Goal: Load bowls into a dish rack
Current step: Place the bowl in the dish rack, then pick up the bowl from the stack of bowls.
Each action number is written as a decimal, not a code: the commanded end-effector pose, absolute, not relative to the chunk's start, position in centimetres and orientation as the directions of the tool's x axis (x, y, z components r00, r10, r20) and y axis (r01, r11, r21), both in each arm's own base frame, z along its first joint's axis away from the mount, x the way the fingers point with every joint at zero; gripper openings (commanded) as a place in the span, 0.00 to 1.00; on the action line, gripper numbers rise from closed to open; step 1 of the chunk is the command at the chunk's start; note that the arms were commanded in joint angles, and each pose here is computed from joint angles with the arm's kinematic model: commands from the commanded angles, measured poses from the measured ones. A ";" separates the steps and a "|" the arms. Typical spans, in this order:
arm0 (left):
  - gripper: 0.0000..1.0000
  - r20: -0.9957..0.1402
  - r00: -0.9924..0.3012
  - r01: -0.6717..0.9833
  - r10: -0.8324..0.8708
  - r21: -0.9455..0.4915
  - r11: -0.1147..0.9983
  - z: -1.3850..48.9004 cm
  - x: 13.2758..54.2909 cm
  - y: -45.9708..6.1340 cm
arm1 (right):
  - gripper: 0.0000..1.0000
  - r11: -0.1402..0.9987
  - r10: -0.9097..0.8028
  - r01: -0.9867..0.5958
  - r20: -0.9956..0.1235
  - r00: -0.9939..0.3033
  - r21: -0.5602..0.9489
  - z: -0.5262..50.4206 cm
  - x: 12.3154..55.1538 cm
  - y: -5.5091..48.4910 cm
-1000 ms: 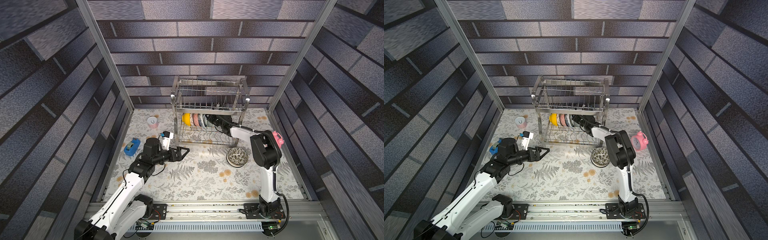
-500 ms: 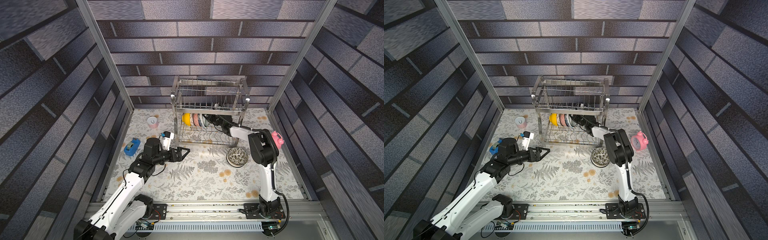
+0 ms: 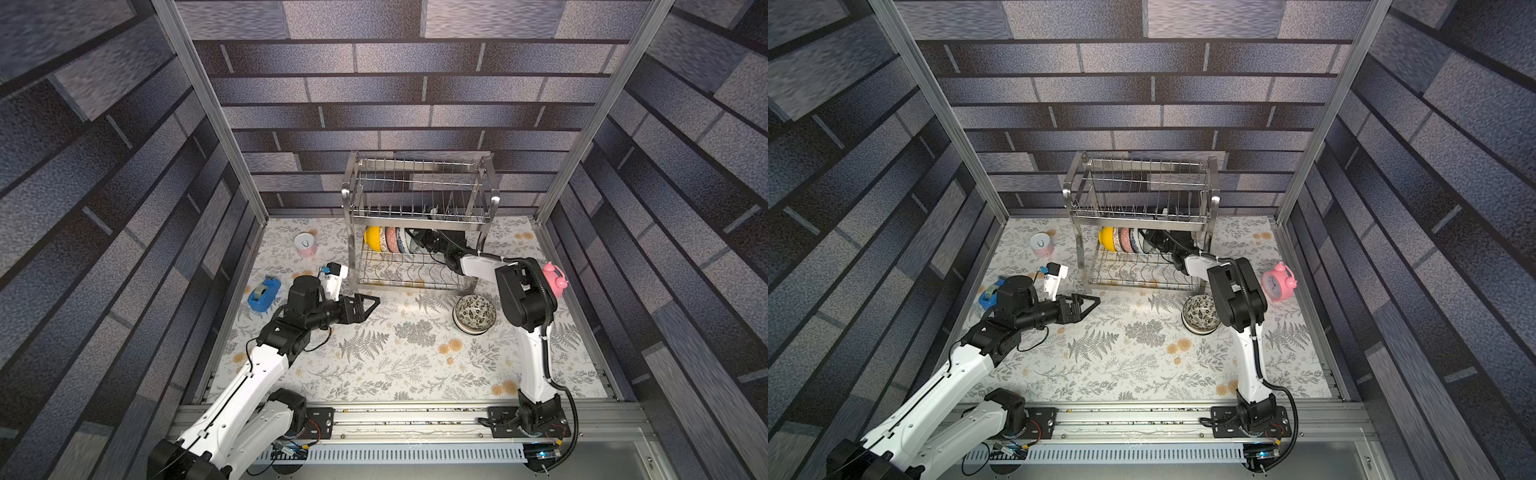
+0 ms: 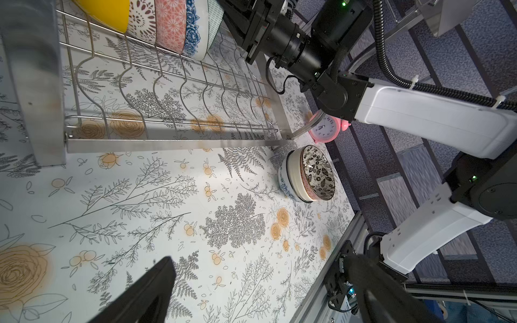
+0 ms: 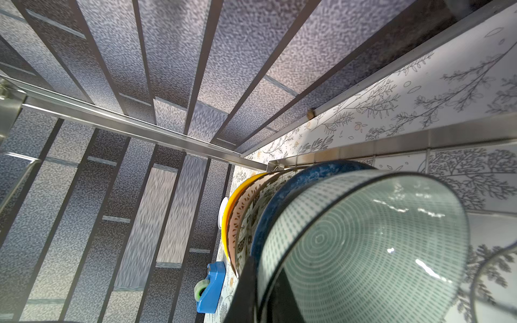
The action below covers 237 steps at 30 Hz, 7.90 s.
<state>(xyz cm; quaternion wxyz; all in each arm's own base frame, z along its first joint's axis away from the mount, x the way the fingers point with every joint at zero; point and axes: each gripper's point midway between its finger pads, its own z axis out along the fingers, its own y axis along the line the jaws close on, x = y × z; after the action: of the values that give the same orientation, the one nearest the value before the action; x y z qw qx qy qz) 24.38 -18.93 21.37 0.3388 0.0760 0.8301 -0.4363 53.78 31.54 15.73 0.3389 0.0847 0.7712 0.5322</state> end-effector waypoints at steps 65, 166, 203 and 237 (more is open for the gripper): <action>1.00 -0.658 -0.738 0.441 -0.147 -0.636 0.633 21.6 25.3 -19.1 | 0.70 0.530 0.504 -0.169 -0.469 -0.726 0.831 16.4 44.9 26.5; 1.00 -0.610 -0.791 0.451 -0.040 -0.626 0.636 17.5 25.8 -23.2 | 0.26 0.949 -0.314 -0.285 -0.388 -0.866 -0.132 9.2 21.9 15.0; 1.00 -0.620 -0.784 0.461 -0.037 -0.620 0.635 17.9 26.3 -23.5 | 0.00 0.948 -0.313 -0.296 -0.512 -0.800 -0.117 16.9 23.8 15.9; 1.00 -0.661 -0.746 0.468 -0.082 -0.608 0.642 20.2 26.1 -22.1 | 0.00 0.665 -0.052 -0.478 -0.603 -0.796 0.574 25.6 26.2 30.5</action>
<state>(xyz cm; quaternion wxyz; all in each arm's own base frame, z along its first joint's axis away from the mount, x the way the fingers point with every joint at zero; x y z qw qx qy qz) 26.04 -22.55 19.13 0.3250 0.1184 0.8448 -0.4083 24.58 28.54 21.72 0.2447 -0.1626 0.9048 0.3083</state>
